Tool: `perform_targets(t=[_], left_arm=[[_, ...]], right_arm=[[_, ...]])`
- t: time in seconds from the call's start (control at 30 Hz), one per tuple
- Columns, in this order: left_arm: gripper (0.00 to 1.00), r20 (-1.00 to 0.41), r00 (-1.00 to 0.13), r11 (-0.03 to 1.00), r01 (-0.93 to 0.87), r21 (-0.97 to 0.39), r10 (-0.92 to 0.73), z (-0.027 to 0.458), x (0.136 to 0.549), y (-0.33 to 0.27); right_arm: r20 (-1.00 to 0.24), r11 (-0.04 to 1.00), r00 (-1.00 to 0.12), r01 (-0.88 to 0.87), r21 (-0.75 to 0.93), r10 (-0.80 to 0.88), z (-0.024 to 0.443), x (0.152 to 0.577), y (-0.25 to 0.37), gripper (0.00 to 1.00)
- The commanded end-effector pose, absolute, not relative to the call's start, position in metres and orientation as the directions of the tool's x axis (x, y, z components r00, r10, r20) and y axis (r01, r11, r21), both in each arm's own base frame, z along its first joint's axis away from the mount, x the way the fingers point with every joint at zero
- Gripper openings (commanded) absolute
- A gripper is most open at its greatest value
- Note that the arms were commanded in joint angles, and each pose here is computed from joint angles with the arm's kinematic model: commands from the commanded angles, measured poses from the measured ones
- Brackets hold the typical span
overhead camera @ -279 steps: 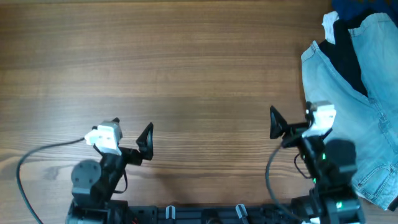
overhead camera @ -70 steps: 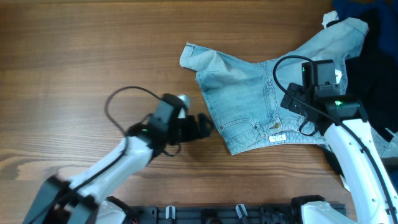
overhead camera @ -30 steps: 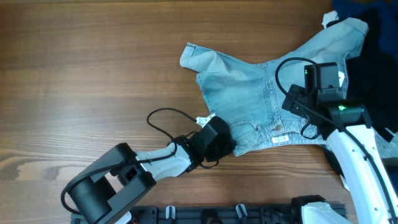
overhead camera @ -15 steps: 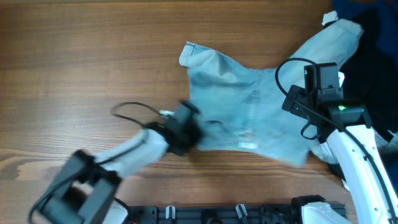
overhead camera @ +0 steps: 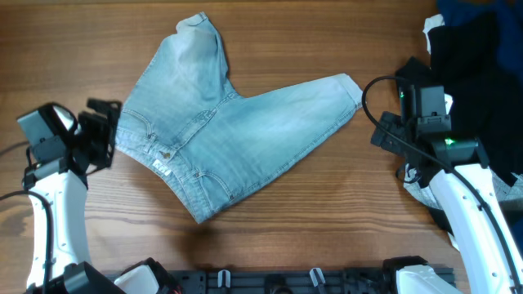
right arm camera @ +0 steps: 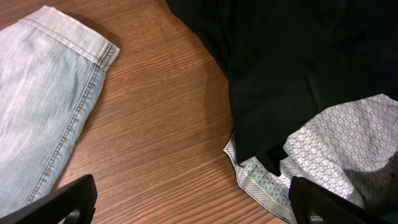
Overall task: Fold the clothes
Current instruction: 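Grasp the shorts' left leg hem with the left gripper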
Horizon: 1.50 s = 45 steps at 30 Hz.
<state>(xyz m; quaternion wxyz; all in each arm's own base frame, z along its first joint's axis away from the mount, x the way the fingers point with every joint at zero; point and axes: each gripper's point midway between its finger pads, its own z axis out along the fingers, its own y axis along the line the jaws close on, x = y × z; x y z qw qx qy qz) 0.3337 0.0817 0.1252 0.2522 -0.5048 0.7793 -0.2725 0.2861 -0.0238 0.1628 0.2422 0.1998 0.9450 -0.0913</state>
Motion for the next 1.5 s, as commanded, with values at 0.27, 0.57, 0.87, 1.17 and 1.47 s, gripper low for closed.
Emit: perform_targets(t=[0.27, 0.57, 0.87, 1.17, 1.47], left_arm=[[1.00, 0.108, -0.682, 0.574, -0.681, -0.455, -0.723, 0.070, 0.255, -0.011], [1.00, 0.299, -0.725, 0.649, -0.689, -0.322, -0.621, 0.022, 0.190, -0.073], [0.95, 0.289, -0.723, 0.658, -0.691, -0.300, -0.627, -0.001, 0.176, -0.081], [0.52, 0.323, -0.707, 0.637, -0.707, -0.307, -0.629, 0.001, 0.174, -0.086], [0.18, 0.316, -0.707, 0.641, -0.707, -0.298, -0.633, 0.000, 0.173, -0.083]], right_arm=[[-0.485, 0.963, -0.839, 0.268, 0.027, 0.247, 0.168, 0.297, 0.003, 1.00], [-0.464, 0.963, -0.851, 0.269, 0.017, 0.246, 0.161, 0.298, 0.003, 1.00], [-0.460, 0.963, -0.853, 0.269, 0.015, 0.246, 0.159, 0.299, 0.003, 1.00], [-0.460, 0.963, -0.853, 0.269, 0.015, 0.246, 0.159, 0.298, 0.003, 1.00], [-0.456, 0.963, -0.855, 0.269, 0.014, 0.246, 0.159, 0.298, 0.003, 1.00]])
